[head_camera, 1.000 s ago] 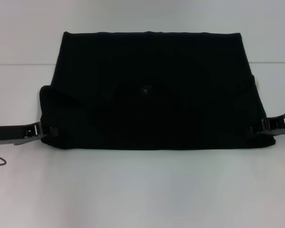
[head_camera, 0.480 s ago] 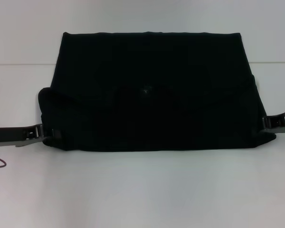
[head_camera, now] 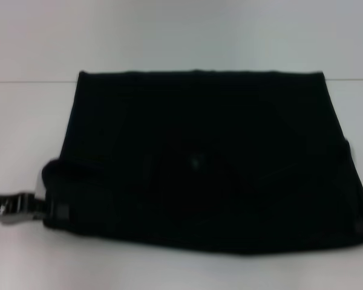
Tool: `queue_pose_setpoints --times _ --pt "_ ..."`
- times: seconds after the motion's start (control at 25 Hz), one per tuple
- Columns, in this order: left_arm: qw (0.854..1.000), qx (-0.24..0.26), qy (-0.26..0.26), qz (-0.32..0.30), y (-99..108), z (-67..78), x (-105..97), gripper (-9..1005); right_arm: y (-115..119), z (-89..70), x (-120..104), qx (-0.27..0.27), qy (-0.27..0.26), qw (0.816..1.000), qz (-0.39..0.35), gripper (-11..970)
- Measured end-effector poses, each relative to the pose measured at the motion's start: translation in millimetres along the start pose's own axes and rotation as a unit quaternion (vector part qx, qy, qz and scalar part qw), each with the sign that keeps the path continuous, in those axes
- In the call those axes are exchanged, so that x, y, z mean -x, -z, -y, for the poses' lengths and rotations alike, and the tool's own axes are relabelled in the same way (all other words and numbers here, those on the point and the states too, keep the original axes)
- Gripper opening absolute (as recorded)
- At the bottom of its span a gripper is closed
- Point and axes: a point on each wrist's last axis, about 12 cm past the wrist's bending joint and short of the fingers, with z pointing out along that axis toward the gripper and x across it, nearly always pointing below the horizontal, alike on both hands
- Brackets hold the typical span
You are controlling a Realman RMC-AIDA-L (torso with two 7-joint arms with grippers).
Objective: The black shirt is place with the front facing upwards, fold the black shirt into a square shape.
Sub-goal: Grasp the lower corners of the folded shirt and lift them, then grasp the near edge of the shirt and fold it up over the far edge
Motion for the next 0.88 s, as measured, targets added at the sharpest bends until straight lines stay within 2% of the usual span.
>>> queue_pose_setpoints --times 0.24,0.48,0.68,0.88 --pt "0.992 -0.046 0.014 -0.121 14 6.7 -34 53 -1 4.1 -51 0.069 0.032 0.993 -0.087 42" --pt "0.974 -0.077 0.009 -0.211 14 11.5 -60 53 -10 5.7 -84 0.098 0.061 0.982 -0.149 42" --pt "0.977 -0.084 0.007 -0.198 12 11.5 -61 53 -14 5.0 -86 0.114 0.066 0.983 -0.129 42" --pt "0.985 -0.100 -0.001 -0.143 15 16.2 -43 53 -7 4.5 -78 0.158 0.042 0.985 -0.055 42"
